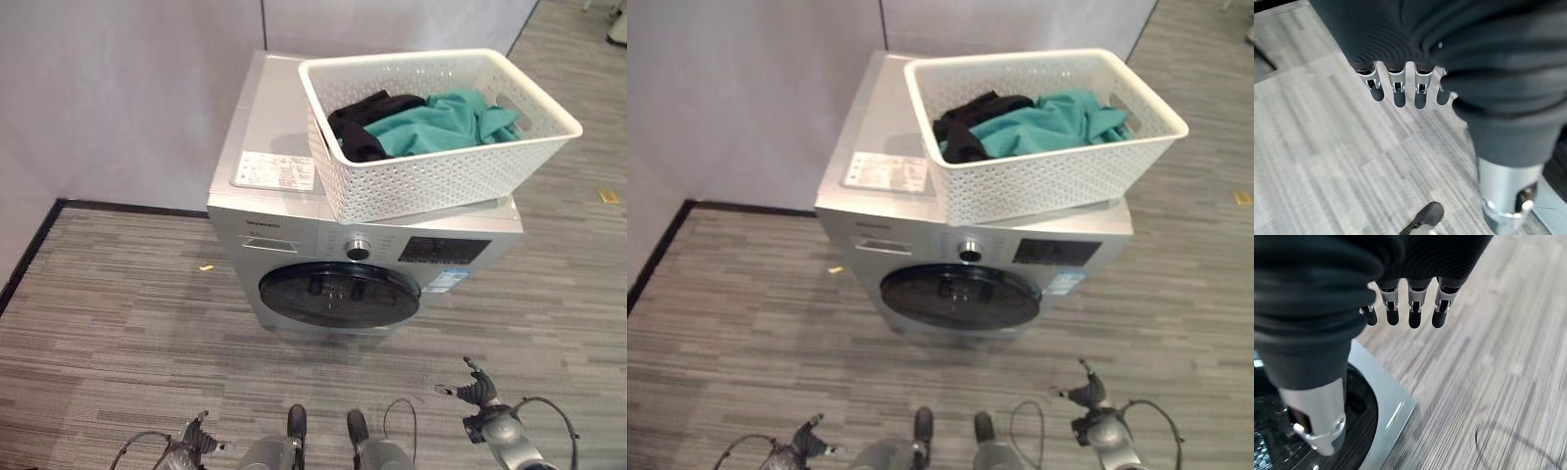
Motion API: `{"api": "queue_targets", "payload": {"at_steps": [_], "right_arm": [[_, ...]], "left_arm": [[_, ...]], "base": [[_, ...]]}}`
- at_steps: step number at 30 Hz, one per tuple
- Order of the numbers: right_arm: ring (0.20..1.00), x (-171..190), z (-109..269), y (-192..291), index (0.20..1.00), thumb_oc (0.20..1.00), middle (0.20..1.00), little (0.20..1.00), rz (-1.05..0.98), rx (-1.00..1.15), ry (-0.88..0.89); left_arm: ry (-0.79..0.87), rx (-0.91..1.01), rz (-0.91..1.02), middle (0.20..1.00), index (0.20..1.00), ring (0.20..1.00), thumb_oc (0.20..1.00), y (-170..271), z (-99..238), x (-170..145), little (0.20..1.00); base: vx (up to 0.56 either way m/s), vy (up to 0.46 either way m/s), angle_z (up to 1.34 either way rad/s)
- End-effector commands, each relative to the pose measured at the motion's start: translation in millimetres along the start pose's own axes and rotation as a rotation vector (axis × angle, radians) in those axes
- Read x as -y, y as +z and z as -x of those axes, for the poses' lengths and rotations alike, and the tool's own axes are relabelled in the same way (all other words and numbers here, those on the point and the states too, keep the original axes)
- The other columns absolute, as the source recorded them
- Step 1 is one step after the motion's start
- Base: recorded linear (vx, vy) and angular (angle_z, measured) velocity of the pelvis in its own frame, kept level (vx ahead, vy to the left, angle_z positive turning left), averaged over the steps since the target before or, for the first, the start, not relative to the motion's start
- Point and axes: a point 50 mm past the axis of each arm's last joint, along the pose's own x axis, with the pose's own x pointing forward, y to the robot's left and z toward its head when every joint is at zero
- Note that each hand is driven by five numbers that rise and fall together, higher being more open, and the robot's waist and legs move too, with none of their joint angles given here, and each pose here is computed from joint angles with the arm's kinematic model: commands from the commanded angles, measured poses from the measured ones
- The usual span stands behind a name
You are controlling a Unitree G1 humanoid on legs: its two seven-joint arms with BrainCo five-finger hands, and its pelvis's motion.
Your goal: Grab the laundry basket,head to the washer,open it,put in the laundry and shut it.
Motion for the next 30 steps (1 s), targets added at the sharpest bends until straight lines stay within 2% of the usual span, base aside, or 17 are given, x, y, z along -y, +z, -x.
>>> {"api": "queue_targets", "payload": {"at_steps": [1,6,8,12,19,30], "right_arm": [[1.000,29,7,16,1.000,1.000,1.000,1.000,0.090,0.158,-0.092],[1.000,39,23,18,1.000,1.000,1.000,1.000,0.157,0.229,-0.113],[1.000,52,21,31,1.000,1.000,1.000,1.000,0.151,0.285,-0.167],[1.000,67,17,46,1.000,1.000,1.000,1.000,0.136,0.349,-0.144],[1.000,80,5,53,1.000,1.000,1.000,1.000,0.167,0.341,-0.152],[1.000,62,-19,61,1.000,1.000,1.000,1.000,-0.092,0.258,-0.125]], "left_arm": [[0.019,0.024,-0.012,1.000,1.000,1.000,1.000,0,-1,-11,1.000],[0.003,-0.041,0.054,1.000,1.000,1.000,1.000,-15,4,2,1.000],[-0.017,-0.038,0.068,1.000,1.000,1.000,1.000,-13,4,9,1.000],[-0.041,-0.006,0.047,1.000,1.000,1.000,1.000,-6,4,11,1.000],[-0.051,-0.012,0.033,1.000,1.000,1.000,1.000,-10,4,10,1.000],[-0.082,-0.095,0.061,1.000,1.000,1.000,1.000,-30,12,23,1.000]], "base": [[0.00,0.000,0.00],[0.00,-0.094,-0.04],[0.05,-0.107,0.12],[0.02,-0.086,0.28],[0.03,-0.051,0.31],[0.03,-0.015,0.18]]}}
